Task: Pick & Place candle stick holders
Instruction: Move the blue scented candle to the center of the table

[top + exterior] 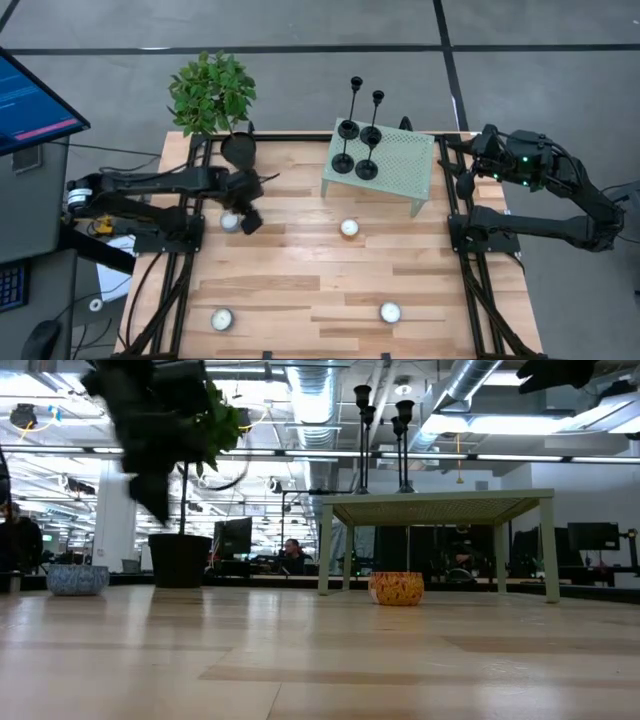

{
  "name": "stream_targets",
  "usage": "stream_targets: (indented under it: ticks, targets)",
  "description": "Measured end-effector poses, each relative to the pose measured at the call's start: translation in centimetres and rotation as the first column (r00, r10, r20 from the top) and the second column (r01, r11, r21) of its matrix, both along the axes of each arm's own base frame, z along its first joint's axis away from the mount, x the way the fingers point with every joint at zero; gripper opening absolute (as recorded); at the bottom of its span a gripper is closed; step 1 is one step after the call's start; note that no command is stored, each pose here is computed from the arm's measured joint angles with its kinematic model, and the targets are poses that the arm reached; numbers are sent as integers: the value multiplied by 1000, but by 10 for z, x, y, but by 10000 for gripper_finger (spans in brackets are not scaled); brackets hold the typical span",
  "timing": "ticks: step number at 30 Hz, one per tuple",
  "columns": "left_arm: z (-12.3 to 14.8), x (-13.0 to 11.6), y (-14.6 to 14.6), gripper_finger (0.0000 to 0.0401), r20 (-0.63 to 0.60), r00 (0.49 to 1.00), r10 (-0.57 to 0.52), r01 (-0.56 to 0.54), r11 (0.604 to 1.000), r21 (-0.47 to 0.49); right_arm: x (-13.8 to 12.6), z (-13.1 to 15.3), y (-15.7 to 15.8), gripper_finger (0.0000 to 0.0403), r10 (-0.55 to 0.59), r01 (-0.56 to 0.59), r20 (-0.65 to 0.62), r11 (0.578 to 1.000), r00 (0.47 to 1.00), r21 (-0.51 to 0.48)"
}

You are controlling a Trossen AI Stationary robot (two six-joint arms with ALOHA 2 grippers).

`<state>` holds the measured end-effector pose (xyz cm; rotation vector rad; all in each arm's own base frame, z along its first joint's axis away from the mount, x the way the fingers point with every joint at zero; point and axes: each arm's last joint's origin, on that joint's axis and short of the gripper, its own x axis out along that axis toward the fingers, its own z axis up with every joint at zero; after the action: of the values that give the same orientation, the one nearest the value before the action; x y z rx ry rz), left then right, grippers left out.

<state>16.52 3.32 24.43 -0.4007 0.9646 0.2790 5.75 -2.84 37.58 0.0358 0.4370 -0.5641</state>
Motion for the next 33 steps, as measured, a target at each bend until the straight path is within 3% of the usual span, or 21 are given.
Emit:
stream_targets:
  ticks: [2, 5, 15, 22, 33]
  targets:
    - [-2, -13, -3, 244, -92, 995, 26, -26, 1000, 1, 0, 0, 0, 249, 0, 0, -3, 1000, 1000, 1]
    - [-1, -19, -3, 253, -110, 991, 75, -77, 997, -16, 0, 0, 0, 249, 2, -2, -6, 1000, 1000, -3]
    - [-20, -12, -4, 317, -168, 984, 64, -76, 995, -70, 0, 0, 0, 249, 10, -10, -9, 1000, 1000, -22]
    - [-23, -5, 0, 324, -153, 986, 72, -83, 994, -67, 0, 0, 0, 249, 10, -10, -8, 1000, 1000, -22]
    - [-39, -2, 4, 360, -313, 946, 83, -113, 991, -77, 1, 1, 0, 249, 11, -11, -3, 1000, 1000, -24]
